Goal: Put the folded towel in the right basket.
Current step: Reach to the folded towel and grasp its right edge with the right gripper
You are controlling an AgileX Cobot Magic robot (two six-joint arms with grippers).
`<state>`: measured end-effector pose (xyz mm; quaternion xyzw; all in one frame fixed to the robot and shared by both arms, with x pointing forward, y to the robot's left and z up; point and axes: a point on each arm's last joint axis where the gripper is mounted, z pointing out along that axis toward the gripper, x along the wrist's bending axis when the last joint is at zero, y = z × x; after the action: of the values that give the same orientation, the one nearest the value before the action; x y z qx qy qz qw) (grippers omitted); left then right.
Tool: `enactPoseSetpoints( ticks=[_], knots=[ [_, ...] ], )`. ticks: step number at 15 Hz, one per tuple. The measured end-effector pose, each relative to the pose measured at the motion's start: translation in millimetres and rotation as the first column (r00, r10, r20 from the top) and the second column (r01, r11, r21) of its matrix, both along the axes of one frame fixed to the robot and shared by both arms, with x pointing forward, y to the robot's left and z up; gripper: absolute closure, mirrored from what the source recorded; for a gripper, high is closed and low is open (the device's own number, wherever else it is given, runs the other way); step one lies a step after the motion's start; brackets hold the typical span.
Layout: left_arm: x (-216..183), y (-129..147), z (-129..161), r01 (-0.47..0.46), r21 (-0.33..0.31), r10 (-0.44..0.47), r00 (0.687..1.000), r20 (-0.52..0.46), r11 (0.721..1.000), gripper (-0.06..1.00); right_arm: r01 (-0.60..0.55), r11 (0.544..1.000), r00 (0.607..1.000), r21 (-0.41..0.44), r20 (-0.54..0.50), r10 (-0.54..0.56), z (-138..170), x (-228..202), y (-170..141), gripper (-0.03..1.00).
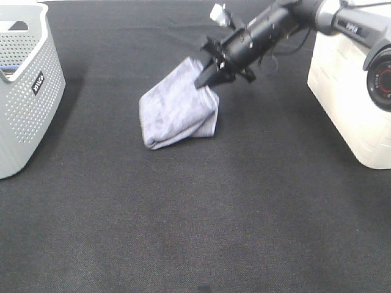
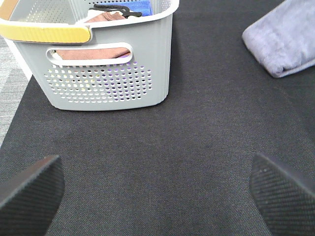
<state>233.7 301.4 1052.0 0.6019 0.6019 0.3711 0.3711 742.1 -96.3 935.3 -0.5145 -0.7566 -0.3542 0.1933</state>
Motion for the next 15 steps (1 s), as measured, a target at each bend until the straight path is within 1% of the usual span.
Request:
enactPoseSetpoints(
  ticks=[1,3,4,8,10,11,13,14,15],
  knots=[
    [0.0,0.0,0.0,0.000,0.000,0.000,1.000,0.000,1.000,-0.03,0.000,1.000,1.000,0.000,0.000,0.000,0.0,0.0,0.0,0.92],
    [0.0,0.0,0.0,0.000,0.000,0.000,1.000,0.000,1.000,-0.03,0.006,1.000,0.999,0.017,0.047,-0.006,20.1,1.7,0.5,0.92],
    [0.0,0.0,0.0,0.000,0.000,0.000,1.000,0.000,1.000,-0.03,0.007,1.000,0.999,0.018,0.049,-0.008,21.7,1.7,0.5,0.92],
    [0.0,0.0,0.0,0.000,0.000,0.000,1.000,0.000,1.000,-0.03,0.039,0.999,0.999,0.007,0.019,-0.039,21.2,1.9,-0.4,0.92],
    [0.0,0.0,0.0,0.000,0.000,0.000,1.000,0.000,1.000,-0.03,0.070,0.997,0.998,-0.023,-0.005,-0.070,19.3,2.4,-2.5,0.91],
    [0.0,0.0,0.0,0.000,0.000,0.000,1.000,0.000,1.000,-0.03,0.090,0.995,0.996,-0.050,-0.018,-0.091,17.4,2.8,-4.3,0.80],
    [0.0,0.0,0.0,0.000,0.000,0.000,1.000,0.000,1.000,-0.03,0.100,0.993,0.994,-0.058,-0.035,-0.102,14.7,2.3,-4.9,0.47],
    [0.0,0.0,0.0,0.000,0.000,0.000,1.000,0.000,1.000,-0.03,0.099,0.993,0.994,-0.063,-0.039,-0.102,12.9,2.0,-5.2,0.34],
    [0.0,0.0,0.0,0.000,0.000,0.000,1.000,0.000,1.000,-0.03,0.099,0.992,0.994,-0.078,-0.035,-0.102,11.8,2.1,-6.1,0.28]
  ],
)
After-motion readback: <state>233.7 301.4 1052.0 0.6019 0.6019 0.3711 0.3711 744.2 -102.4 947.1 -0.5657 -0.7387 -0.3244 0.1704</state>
